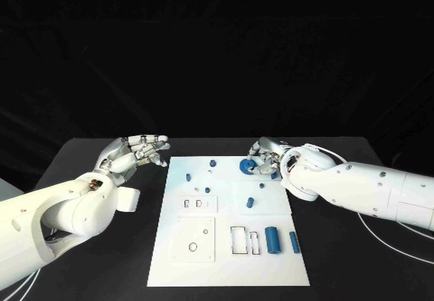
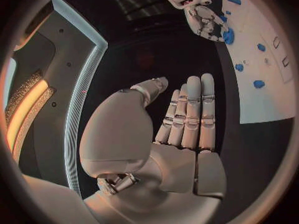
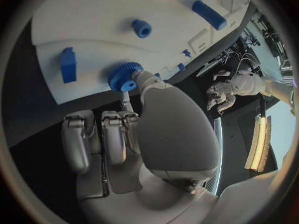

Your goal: Assemble the parts on the task board

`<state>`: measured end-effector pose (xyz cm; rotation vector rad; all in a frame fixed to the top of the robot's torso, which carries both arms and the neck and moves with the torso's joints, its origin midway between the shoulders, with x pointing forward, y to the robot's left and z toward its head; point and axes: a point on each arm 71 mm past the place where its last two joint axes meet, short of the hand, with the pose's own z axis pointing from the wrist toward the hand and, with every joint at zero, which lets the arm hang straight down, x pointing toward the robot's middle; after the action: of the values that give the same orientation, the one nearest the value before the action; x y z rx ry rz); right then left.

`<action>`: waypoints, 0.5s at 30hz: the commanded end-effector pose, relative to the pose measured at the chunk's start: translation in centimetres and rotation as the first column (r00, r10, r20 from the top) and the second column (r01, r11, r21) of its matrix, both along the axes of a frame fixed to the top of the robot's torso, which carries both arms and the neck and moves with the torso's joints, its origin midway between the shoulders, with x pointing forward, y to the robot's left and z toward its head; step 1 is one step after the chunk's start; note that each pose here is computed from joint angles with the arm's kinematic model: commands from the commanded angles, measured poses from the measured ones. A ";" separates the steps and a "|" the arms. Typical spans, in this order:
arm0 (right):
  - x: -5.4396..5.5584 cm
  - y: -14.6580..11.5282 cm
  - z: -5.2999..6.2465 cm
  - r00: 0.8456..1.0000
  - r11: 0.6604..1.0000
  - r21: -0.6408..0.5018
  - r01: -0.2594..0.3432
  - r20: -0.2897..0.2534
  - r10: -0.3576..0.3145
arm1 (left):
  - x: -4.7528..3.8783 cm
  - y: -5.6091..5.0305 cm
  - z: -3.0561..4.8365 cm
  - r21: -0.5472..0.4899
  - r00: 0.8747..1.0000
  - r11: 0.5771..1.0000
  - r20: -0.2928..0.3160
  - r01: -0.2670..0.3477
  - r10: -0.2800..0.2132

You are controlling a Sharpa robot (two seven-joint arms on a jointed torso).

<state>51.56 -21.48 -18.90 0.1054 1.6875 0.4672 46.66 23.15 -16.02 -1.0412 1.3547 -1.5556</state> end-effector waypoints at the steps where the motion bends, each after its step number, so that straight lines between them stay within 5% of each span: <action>1: -0.7 1.5 1.4 0.990 1.000 -0.021 -0.020 0.143 0.023 | -0.01 -0.2 0.12 -0.007 1.000 1.000 0.006 0.020 -0.020; 8: -2.1 5.9 2.3 0.967 0.993 -0.043 -0.113 0.223 0.120 | 0.02 -0.3 0.11 -0.008 1.000 1.000 0.006 0.021 -0.021; 15: -2.2 9.1 1.4 0.961 0.987 -0.056 -0.149 0.228 0.158 | 0.03 -0.5 0.10 -0.009 1.000 1.000 0.006 0.025 -0.025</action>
<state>49.27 -12.32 -17.61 -0.0857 1.5228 0.5769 46.74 22.97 -16.06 -1.0411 1.3581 -1.5589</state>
